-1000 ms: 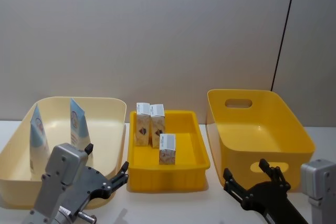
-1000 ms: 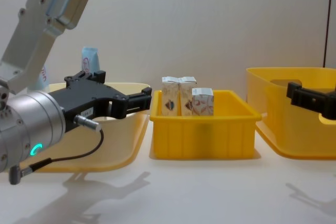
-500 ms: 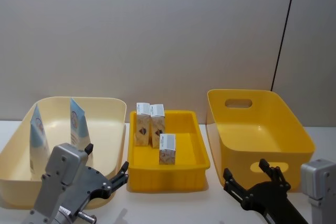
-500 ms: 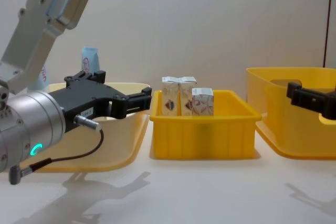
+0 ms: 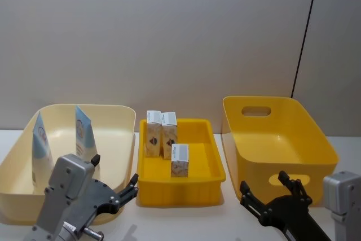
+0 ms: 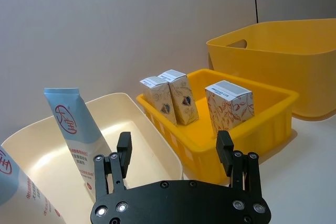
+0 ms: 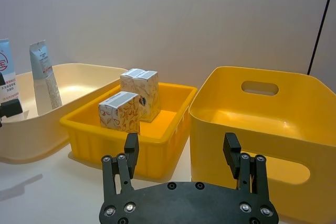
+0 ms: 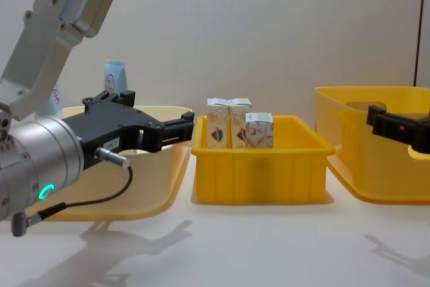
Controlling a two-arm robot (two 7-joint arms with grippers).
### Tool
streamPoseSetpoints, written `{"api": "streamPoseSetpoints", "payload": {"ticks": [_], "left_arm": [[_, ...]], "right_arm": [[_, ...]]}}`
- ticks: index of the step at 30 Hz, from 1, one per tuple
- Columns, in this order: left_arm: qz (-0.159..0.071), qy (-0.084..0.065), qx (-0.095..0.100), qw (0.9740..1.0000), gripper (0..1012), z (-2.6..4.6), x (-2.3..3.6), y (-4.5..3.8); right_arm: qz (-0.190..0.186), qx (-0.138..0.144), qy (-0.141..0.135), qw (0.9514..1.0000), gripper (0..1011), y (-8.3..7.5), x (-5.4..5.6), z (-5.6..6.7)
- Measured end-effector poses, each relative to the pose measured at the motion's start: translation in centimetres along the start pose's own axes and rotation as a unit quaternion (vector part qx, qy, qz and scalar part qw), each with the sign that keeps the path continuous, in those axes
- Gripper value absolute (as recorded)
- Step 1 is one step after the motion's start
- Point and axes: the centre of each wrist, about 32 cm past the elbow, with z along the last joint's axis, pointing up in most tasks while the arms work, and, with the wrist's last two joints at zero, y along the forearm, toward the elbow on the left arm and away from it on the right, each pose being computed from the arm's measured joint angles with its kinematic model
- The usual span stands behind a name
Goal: Bimanual collaborative sorting of washing and personal care products
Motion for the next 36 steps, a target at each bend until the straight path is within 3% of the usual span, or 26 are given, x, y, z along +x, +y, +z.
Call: {"api": "streamPoseSetpoints", "payload": {"ticks": [9,19,25,33,36], "left_arm": [[0.000,0.000,0.000,1.0000,1003,0.00,0.00,0.00],[0.000,0.000,0.000,1.0000,1003,0.00,0.00,0.00],[0.000,0.000,0.000,1.0000,1003,0.00,0.00,0.00],[0.000,0.000,0.000,1.0000,1003,0.00,0.00,0.00],[0.000,0.000,0.000,1.0000,1003,0.00,0.00,0.00]], "right_arm": [[0.008,-0.010,-0.008,0.9999,1001,0.6,-0.2,0.8],[0.031,-0.052,-0.013,0.9981,1001,2.8,-1.9,3.6],[0.029,-0.096,-0.009,0.9949,1001,5.0,-3.5,5.6],[0.007,-0.132,-0.008,0.9912,1001,7.7,-5.3,7.2],[-0.010,-0.149,-0.010,0.9887,1001,9.5,-6.4,8.0]]}}
